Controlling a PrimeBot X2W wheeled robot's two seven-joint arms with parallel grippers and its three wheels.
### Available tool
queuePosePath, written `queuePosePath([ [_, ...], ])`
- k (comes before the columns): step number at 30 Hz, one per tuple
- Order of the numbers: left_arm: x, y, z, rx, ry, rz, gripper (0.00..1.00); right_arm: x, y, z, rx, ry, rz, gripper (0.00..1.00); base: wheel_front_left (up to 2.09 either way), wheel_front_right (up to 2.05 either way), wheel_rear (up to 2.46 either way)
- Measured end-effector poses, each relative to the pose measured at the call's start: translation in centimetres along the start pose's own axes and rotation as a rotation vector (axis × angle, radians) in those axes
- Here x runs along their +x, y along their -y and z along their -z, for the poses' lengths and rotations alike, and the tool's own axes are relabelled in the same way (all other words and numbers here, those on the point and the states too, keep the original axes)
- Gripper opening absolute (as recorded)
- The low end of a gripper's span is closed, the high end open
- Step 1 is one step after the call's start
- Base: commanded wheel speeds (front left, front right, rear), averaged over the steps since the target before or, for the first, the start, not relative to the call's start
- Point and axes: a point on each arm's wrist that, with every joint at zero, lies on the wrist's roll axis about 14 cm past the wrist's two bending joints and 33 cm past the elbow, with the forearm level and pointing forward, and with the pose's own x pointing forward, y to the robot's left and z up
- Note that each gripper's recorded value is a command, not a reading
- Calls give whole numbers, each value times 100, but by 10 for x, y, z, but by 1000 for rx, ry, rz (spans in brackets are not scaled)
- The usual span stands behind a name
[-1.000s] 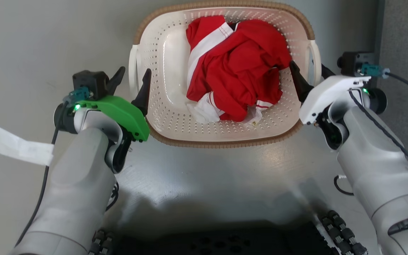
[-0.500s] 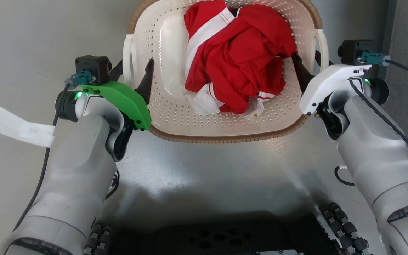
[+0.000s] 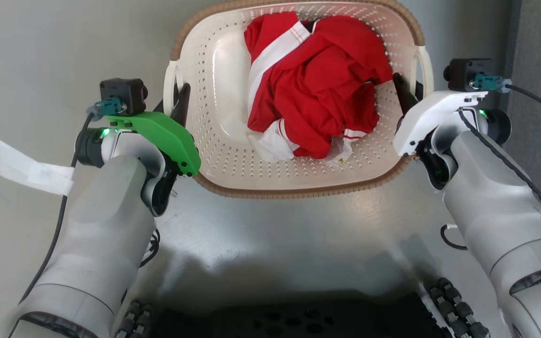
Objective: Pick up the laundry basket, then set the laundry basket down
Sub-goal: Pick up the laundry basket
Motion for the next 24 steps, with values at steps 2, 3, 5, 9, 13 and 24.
queuePosePath([
  [2, -3, 1, -3, 4, 3, -3, 0, -3, -2, -4, -5, 7, -3, 0, 0, 0, 0],
  [3, -5, 1, -5, 1, 6, -5, 0, -4, -4, -7, -7, 13, -7, 0, 0, 0, 0],
  [5, -9, 3, -9, 1, 11, -7, 0, -8, -9, -11, -26, 20, -19, 0, 0, 0, 0],
  [9, -19, 10, -17, 3, 25, -2, 0, -17, -14, -20, -39, 33, -24, 0, 0, 0, 0],
  [13, -32, 15, -19, -16, 31, -9, 0, -30, -19, -24, -47, 34, -29, 0, 0, 0, 0],
  [24, -65, 35, -31, 9, 34, -4, 0, -69, -34, -41, -26, 54, -35, 0, 0, 0, 0],
])
